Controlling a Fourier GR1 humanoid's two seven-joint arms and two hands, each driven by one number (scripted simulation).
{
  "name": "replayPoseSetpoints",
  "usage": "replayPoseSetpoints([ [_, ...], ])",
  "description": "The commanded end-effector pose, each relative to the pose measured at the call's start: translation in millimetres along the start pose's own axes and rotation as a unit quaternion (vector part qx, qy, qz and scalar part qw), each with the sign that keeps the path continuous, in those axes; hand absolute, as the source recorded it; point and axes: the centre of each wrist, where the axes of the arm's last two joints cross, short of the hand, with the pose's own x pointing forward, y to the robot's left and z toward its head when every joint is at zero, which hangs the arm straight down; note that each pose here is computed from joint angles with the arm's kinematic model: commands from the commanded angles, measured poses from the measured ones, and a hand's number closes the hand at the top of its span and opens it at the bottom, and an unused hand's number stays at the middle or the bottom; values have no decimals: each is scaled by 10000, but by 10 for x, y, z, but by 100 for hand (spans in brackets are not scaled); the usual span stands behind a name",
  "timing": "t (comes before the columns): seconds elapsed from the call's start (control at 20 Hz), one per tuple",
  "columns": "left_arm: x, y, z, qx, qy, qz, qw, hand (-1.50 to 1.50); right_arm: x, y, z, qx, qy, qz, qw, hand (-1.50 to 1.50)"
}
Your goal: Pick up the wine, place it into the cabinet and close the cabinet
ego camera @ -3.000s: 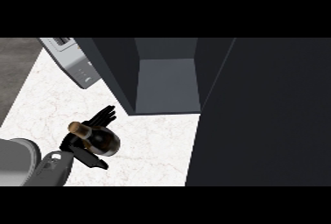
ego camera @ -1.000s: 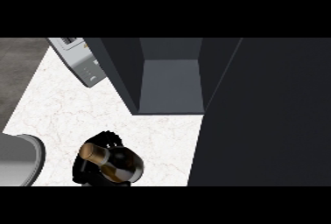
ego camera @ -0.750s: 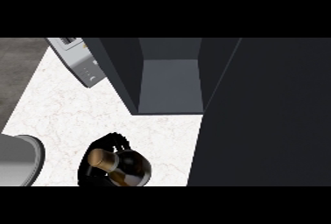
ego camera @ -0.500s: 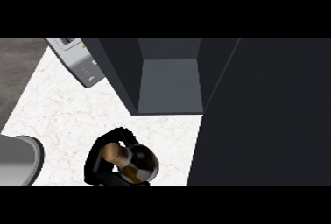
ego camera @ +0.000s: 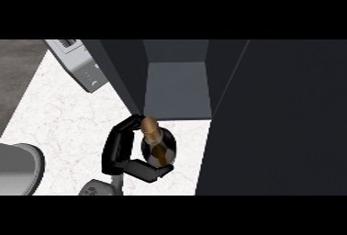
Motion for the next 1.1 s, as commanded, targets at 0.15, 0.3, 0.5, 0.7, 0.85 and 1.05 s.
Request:
replayPoseSetpoints([
  [0.15, -106, 3, -248, 34, 59, -327, 9994, 150, 437, -79, 301, 223, -134, -483, 9985, -150],
  [0.3, 15, -60, -606, 44, -22, -342, 9994, 150, 319, -86, 224, 138, -307, -447, 9984, -150],
  [0.5, -78, -47, -709, -41, 62, -400, 9992, 150, 393, -116, 331, 58, -174, -426, 9989, -150],
  [0.7, -166, -136, -883, -74, 246, -442, 9987, 150, 249, -121, 207, 89, -283, -445, 9986, -150],
  [0.85, -76, -116, -990, -181, 198, -472, 9985, 150, 382, -85, 336, 28, -233, -499, 9985, -150],
  [1.05, -245, -204, -1012, -60, 252, -376, 9990, 150, 359, -130, 306, 167, -307, -558, 9978, -150],
])
